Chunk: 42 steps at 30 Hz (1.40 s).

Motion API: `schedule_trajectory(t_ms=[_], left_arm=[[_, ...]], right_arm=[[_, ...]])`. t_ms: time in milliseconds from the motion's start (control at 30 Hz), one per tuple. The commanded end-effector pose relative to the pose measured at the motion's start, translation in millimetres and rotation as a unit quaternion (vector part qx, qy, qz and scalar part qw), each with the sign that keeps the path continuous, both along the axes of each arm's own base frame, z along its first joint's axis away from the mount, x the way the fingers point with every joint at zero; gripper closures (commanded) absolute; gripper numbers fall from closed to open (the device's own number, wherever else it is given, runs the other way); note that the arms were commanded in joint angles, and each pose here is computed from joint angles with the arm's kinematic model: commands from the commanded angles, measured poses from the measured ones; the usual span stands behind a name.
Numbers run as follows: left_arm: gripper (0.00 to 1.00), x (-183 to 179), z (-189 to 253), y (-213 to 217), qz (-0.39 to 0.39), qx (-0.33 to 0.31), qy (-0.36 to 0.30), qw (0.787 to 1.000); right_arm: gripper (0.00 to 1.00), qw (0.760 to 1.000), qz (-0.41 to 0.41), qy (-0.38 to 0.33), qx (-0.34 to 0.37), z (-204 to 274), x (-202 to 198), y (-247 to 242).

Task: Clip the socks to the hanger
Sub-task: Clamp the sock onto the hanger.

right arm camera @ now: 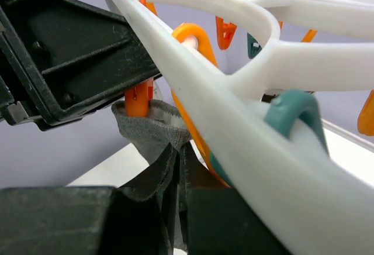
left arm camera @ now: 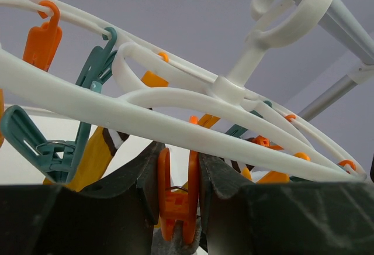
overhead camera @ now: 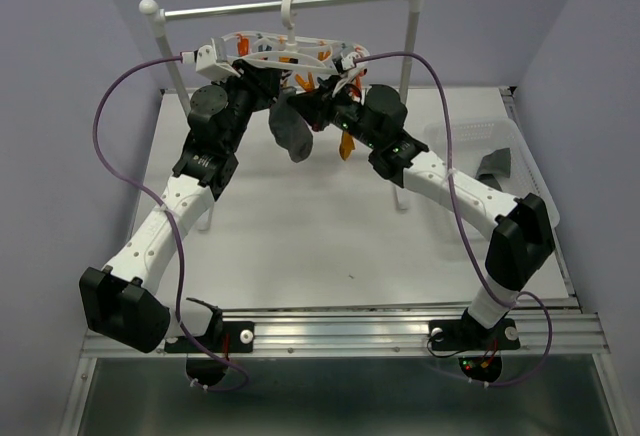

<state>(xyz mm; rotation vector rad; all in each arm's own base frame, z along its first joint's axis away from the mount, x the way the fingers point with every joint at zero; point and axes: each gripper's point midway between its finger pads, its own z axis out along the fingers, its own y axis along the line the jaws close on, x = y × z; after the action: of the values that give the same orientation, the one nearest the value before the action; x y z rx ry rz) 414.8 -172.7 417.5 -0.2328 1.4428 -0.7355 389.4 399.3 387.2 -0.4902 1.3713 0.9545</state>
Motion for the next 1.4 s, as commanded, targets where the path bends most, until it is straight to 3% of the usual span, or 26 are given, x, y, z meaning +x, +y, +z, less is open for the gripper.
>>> schedule_trajectory(t_ms=[0, 667, 733, 767, 867, 1067, 1133, 1167, 1200, 1233, 1267, 1300, 1367], left_arm=[[1.00, -3, 36, 7, 0.009, -0.010, -0.046, 0.999], [0.99, -7, 37, 2, -0.005, -0.004, -0.054, 0.999], [0.79, -8, 39, 3, -0.005, -0.005, -0.056, 0.998], [0.57, -8, 40, 3, -0.005, -0.005, -0.057, 0.998], [0.35, -10, 41, 1, -0.011, -0.009, -0.059, 0.998], [0.23, -11, 43, 1, -0.014, -0.009, -0.062, 0.998], [0.20, -12, 41, 0, -0.015, -0.008, -0.061, 0.998], [0.18, -13, 43, 2, -0.014, -0.009, -0.063, 0.998], [0.16, -14, 42, 1, -0.015, -0.009, -0.062, 0.998], [0.04, -14, 40, 2, -0.013, -0.008, -0.061, 0.998], [0.03, -14, 41, 3, -0.013, -0.008, -0.062, 0.998], [0.01, -15, 39, 3, -0.013, -0.007, -0.060, 0.998], [0.01, -17, 38, 4, -0.013, -0.008, -0.059, 0.998]], right_arm=[[0.99, 0.997, 0.001, -0.055, 0.051, 56, -8, -2], [0.98, 0.999, 0.018, -0.034, 0.026, 61, -7, 7], [0.98, 0.999, 0.016, -0.032, 0.025, 59, -7, 7], [0.98, 0.999, 0.015, -0.030, 0.023, 58, -6, 7], [0.98, 0.999, 0.012, -0.029, 0.022, 57, -6, 6], [0.91, 1.000, 0.007, -0.021, 0.015, 49, -4, 5], [0.83, 1.000, 0.001, -0.019, 0.014, 48, -3, 2], [0.67, 1.000, -0.002, -0.017, 0.014, 47, -3, 1], [0.62, 1.000, -0.009, -0.015, 0.013, 45, -2, 0], [0.58, 1.000, -0.012, -0.016, 0.014, 47, -3, -3], [0.54, 1.000, -0.015, -0.009, 0.010, 41, -2, -3], [0.44, 1.000, -0.022, -0.006, 0.010, 39, -1, -6], [0.39, 0.999, -0.029, -0.006, 0.011, 41, -4, -12]])
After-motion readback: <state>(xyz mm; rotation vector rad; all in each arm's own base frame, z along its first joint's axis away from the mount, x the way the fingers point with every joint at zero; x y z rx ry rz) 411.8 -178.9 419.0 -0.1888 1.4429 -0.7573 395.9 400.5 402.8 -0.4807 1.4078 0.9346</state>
